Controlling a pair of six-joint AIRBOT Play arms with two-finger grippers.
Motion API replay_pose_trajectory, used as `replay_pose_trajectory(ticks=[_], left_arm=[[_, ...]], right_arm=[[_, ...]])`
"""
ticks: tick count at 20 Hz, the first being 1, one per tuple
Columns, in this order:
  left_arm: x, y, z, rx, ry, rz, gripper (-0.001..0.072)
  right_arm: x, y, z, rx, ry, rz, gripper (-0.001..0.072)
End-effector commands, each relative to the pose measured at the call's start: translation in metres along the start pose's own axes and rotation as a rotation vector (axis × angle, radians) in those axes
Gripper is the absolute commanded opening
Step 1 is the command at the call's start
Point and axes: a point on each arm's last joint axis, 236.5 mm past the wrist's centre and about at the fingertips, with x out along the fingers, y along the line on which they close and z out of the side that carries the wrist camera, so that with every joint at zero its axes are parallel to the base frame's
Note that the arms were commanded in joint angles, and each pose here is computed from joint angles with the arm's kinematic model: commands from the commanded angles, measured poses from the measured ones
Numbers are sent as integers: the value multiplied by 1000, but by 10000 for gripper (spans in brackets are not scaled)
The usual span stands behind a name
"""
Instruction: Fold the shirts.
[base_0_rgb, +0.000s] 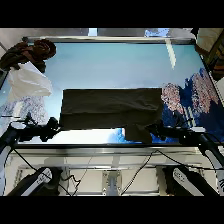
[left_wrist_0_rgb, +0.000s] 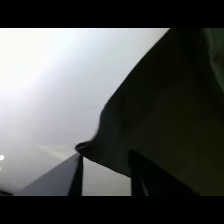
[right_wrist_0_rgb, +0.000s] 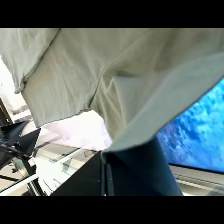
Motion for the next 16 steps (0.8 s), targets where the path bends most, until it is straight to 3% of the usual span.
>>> replay_pose_trajectory(ticks=[1, 3, 6, 11, 16], left_arm=[[2, -6, 14, -34, -53, -31, 180], [2, -9, 13, -39, -48, -42, 21], [1, -29, 1, -20, 5, -127, 22], [-37, -105, -5, 56, -26, -440, 21], [-104, -129, -4, 186, -255, -488, 20]], right_arm=[[0, 3, -1, 2, 4, 12, 33], [0, 3, -2, 2, 6, 14, 33], [0, 9, -5, -11, 21, 35, 24], [-19, 39, -5, -106, -61, 78, 23], [-41, 58, -27, -173, -97, 70, 23]])
